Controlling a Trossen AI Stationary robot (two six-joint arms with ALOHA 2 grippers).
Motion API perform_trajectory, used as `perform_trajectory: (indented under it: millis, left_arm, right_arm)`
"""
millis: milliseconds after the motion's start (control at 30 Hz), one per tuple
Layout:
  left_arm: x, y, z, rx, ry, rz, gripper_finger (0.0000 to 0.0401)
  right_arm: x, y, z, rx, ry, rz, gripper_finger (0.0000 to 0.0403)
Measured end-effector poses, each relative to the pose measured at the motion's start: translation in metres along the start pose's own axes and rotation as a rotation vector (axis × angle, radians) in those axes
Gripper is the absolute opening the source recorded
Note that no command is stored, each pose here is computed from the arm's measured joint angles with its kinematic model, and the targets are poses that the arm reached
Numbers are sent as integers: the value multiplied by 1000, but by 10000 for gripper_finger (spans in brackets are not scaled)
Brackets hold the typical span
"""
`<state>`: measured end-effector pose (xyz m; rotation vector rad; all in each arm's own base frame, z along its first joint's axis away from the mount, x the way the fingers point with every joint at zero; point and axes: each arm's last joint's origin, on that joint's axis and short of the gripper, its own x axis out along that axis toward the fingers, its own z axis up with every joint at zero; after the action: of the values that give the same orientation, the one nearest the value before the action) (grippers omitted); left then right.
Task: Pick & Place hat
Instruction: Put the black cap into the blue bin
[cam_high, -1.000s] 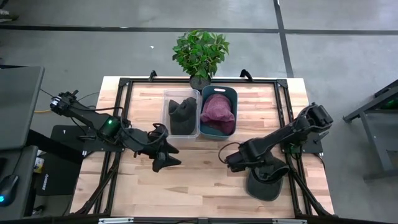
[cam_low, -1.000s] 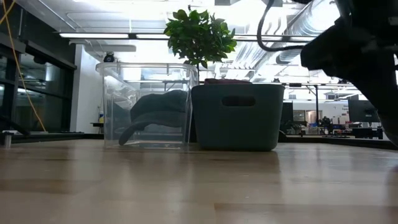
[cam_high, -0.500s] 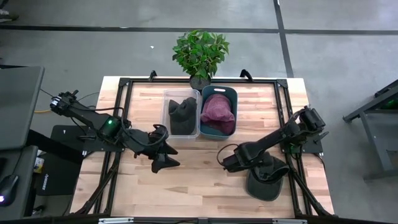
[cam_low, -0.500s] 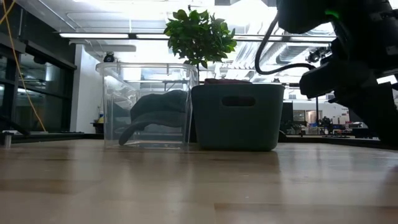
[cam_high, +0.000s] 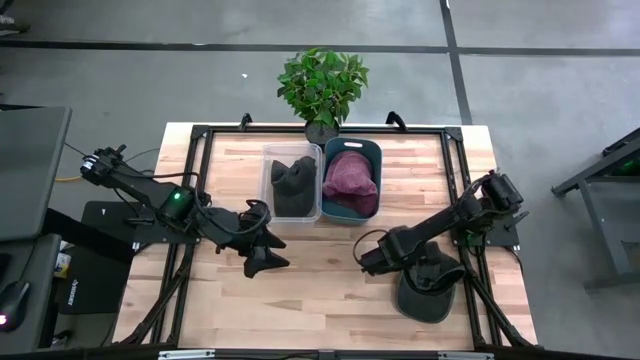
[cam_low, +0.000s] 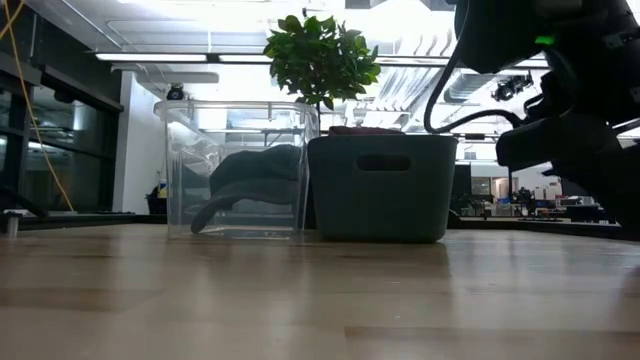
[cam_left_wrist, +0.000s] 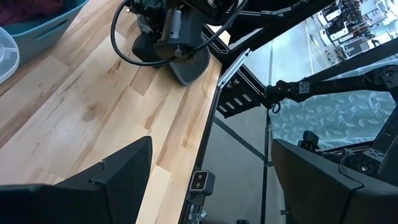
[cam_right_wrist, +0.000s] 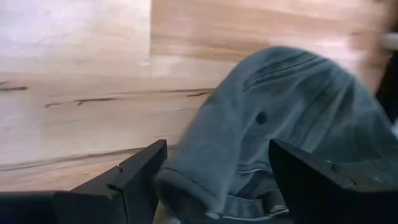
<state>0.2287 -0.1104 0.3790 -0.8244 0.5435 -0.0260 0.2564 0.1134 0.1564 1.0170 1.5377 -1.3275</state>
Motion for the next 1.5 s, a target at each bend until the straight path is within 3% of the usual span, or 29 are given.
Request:
perform_trajectory:
  millis: [267,400,933,1300,1500]
  left_arm:
    - [0,0,0,-3,-1,0,311]
    - [0,0,0,-15,-1,0,311]
    - [0,0,0,-23,-3,1,311]
    - [0,0,0,-23,-4,2,311]
    - [0,0,0,-23,-5,2,311]
  right_arm:
    - [9,-1,1,7,30,2,273]
    - [10,-1,1,0,37,-4,248]
    - [10,-1,1,-27,34,1,15]
    - [2,1,-6,-78,65,108,5]
    - [-17,-13,-18,-86,49,222,3]
